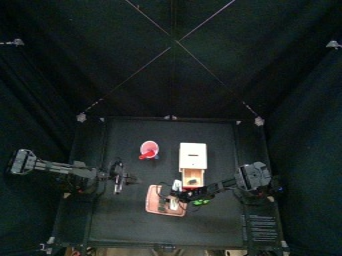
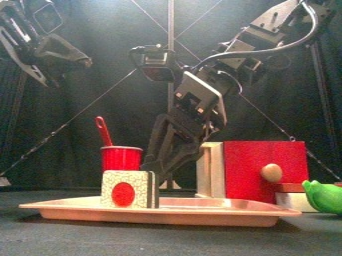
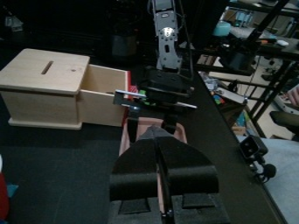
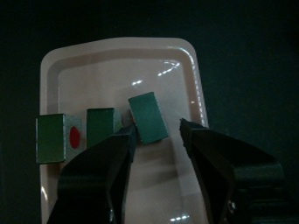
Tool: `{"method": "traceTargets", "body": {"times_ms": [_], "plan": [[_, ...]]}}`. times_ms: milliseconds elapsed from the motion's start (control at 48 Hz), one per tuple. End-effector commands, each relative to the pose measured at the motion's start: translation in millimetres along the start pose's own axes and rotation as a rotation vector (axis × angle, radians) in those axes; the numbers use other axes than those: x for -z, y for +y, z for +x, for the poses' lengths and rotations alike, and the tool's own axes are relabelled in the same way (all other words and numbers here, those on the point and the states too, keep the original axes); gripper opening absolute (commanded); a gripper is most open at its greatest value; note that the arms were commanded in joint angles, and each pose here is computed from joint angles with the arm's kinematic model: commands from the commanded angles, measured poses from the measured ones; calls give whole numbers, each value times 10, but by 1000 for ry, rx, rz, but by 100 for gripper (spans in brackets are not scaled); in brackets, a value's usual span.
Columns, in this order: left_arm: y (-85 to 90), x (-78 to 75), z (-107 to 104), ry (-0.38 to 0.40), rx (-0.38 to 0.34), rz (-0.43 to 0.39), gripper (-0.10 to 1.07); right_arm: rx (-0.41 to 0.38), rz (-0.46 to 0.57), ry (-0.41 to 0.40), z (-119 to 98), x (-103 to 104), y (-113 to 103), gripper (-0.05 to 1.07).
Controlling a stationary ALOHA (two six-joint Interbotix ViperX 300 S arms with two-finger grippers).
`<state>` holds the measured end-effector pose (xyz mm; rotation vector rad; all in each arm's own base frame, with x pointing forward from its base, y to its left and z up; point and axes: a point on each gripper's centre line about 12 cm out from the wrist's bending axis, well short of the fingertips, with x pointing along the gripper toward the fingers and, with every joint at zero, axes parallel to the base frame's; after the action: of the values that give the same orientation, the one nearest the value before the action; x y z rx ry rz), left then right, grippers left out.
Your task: Grab sushi piece from plate
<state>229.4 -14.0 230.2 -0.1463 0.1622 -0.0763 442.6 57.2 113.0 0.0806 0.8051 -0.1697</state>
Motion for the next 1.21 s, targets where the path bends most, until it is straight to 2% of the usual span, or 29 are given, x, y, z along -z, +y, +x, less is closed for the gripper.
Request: {"method": "traceTargets", "body": {"times_ms": [0,417,729,1188], "plan": [[-1,-45,13,-14,1,4,18,-10,11,-41,-64,-163,4,78],[10,-47,12,-14,-4,4,18,-2,21,-46,-84,-191,-30,61],[10,-47,12,-14,-4,2,18,31,55,-77,-252,-318,-88,61],[10,-53,14,-16,-4,2,18,32,79,-74,-266,-324,-96,61]]}}
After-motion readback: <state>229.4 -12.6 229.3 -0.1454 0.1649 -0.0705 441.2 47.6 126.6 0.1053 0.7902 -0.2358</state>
